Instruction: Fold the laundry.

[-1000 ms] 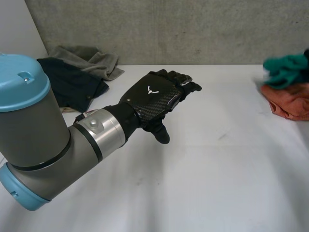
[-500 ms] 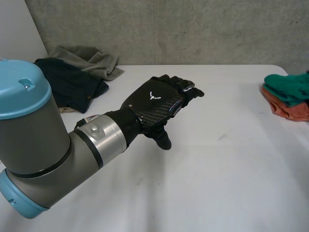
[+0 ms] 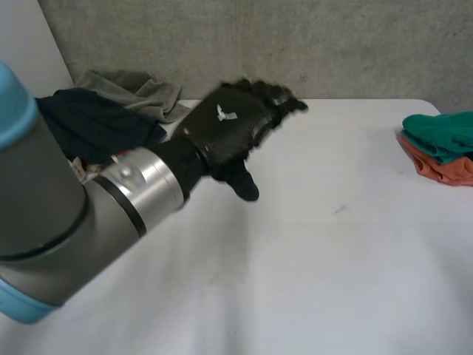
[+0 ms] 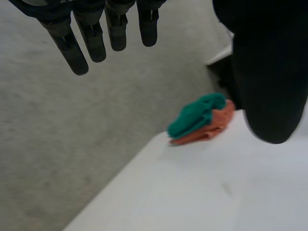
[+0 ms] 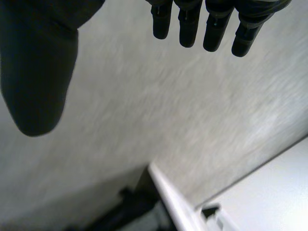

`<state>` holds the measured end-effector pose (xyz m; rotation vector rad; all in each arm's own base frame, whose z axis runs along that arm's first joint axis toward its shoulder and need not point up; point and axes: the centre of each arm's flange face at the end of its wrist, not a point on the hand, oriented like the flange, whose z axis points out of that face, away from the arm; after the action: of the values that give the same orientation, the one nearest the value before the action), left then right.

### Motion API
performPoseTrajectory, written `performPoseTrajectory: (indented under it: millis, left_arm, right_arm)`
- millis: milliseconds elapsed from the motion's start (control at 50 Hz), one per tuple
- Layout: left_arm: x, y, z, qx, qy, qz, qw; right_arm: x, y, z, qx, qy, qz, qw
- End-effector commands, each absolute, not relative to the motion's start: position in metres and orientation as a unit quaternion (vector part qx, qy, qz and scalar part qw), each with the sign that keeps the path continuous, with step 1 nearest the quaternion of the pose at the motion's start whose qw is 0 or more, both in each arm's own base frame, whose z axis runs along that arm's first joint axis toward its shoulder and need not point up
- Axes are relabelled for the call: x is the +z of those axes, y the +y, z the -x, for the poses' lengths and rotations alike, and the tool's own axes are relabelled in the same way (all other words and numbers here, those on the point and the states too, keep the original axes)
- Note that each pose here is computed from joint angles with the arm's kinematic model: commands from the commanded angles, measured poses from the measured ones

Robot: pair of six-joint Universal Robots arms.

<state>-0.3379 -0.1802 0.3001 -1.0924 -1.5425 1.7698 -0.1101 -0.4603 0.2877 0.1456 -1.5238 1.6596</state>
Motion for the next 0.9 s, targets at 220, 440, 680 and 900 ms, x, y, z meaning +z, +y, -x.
performPoseTrajectory:
  millis: [220, 440, 680, 900]
  left_arm:
    - [0.34, -0.332, 0.228, 0.781, -0.602, 0.166, 0.01]
    - [0.221, -0.453, 0.157, 0.717, -0.634, 0.274, -0.1]
    - [0.146, -0.524, 0.131, 0.72, -0.617, 0.302, -0.098]
    - [0.147, -0.531, 0.133, 0.727, -0.611, 0.294, -0.109]
  right_arm:
    - [0.298, -0.334, -0.166, 0.807, -0.523, -0.274, -0.021]
    - [0.215, -0.255, -0.227, 0.69, -0.6, -0.394, -0.091]
    - [0.175, -0.239, -0.221, 0.635, -0.649, -0.411, -0.079]
    - [0.177, -0.242, -0.217, 0.638, -0.653, -0.403, -0.069]
